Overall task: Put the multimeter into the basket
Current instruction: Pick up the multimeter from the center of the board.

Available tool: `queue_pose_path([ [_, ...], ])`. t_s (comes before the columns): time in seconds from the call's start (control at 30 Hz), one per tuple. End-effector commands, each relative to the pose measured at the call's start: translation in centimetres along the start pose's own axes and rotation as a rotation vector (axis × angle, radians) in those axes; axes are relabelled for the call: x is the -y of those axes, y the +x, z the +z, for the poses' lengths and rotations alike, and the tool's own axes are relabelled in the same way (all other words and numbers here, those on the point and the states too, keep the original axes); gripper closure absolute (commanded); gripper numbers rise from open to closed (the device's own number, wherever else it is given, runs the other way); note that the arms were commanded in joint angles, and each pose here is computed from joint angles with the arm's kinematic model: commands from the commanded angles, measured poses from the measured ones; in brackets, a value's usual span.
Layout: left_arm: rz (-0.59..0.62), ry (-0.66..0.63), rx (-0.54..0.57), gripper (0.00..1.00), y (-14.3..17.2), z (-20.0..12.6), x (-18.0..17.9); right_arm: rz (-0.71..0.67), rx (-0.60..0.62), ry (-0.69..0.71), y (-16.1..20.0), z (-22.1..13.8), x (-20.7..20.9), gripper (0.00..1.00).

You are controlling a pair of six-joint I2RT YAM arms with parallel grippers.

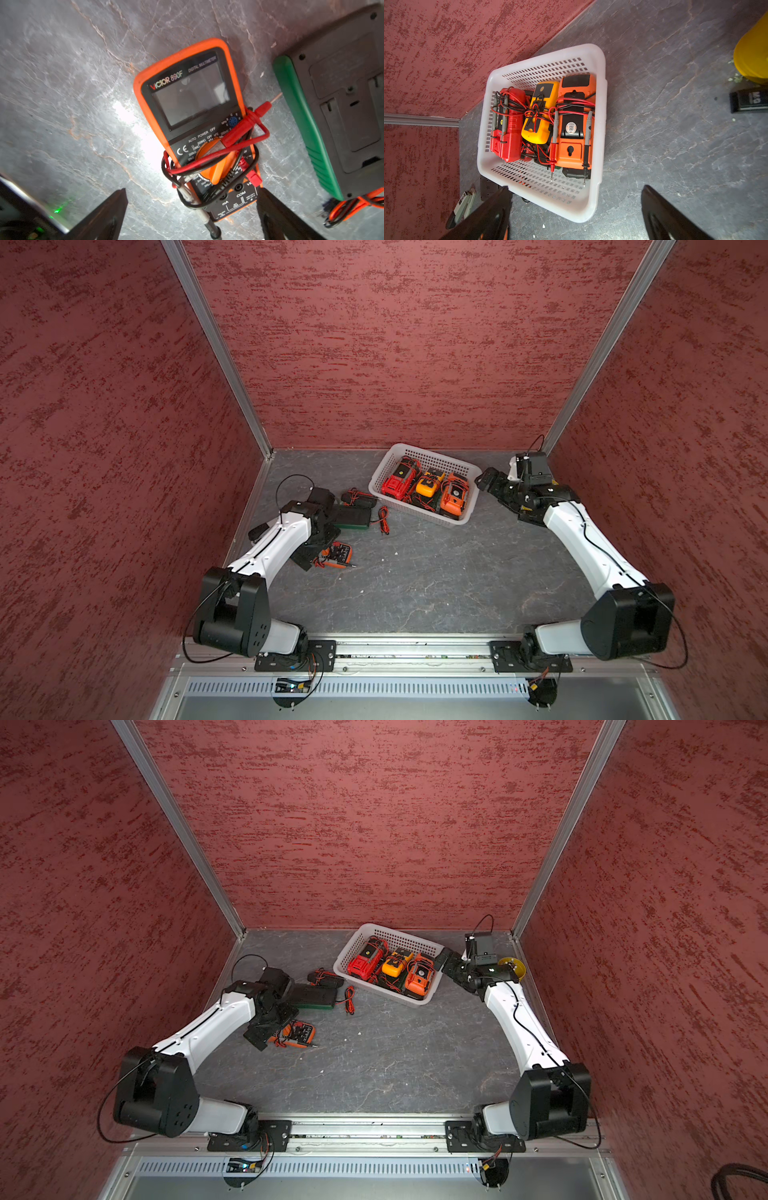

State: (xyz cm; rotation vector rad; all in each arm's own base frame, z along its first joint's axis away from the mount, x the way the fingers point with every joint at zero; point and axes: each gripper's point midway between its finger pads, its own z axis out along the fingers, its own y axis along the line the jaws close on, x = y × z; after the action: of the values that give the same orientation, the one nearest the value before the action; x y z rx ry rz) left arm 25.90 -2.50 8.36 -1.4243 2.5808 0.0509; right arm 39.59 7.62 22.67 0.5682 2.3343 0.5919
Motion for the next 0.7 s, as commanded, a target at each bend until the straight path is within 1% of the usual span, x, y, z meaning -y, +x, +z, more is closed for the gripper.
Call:
queue_pose_path([
  [0.0, -0.087, 0.062, -0.009, 0.0, -0.3, 1.3, 1.6, -0.026, 0.003, -0.03, -0.5, 0.4, -0.8, 0.01],
  [0.13, -0.106, 0.031, -0.002, 0.0, -0.7, 2.5, 1.9, -0.033, 0.006, -0.034, -0.9, 0.4, -1.1, 0.01],
  [0.27, -0.132, 0.054, -0.007, 0.0, -1.0, 3.7, 2.9, -0.031, 0.001, -0.04, -0.9, 0.5, -1.2, 0.01],
  [0.37, -0.135, 0.037, -0.013, 0.0, -1.1, 4.4, 3.1, -0.028, -0.003, -0.038, -0.8, 0.7, -1.1, 0.01],
  [0.67, -0.125, -0.064, -0.022, 0.0, -1.2, 6.9, 2.0, -0.03, -0.011, -0.055, -0.8, 0.8, -1.5, 0.01],
])
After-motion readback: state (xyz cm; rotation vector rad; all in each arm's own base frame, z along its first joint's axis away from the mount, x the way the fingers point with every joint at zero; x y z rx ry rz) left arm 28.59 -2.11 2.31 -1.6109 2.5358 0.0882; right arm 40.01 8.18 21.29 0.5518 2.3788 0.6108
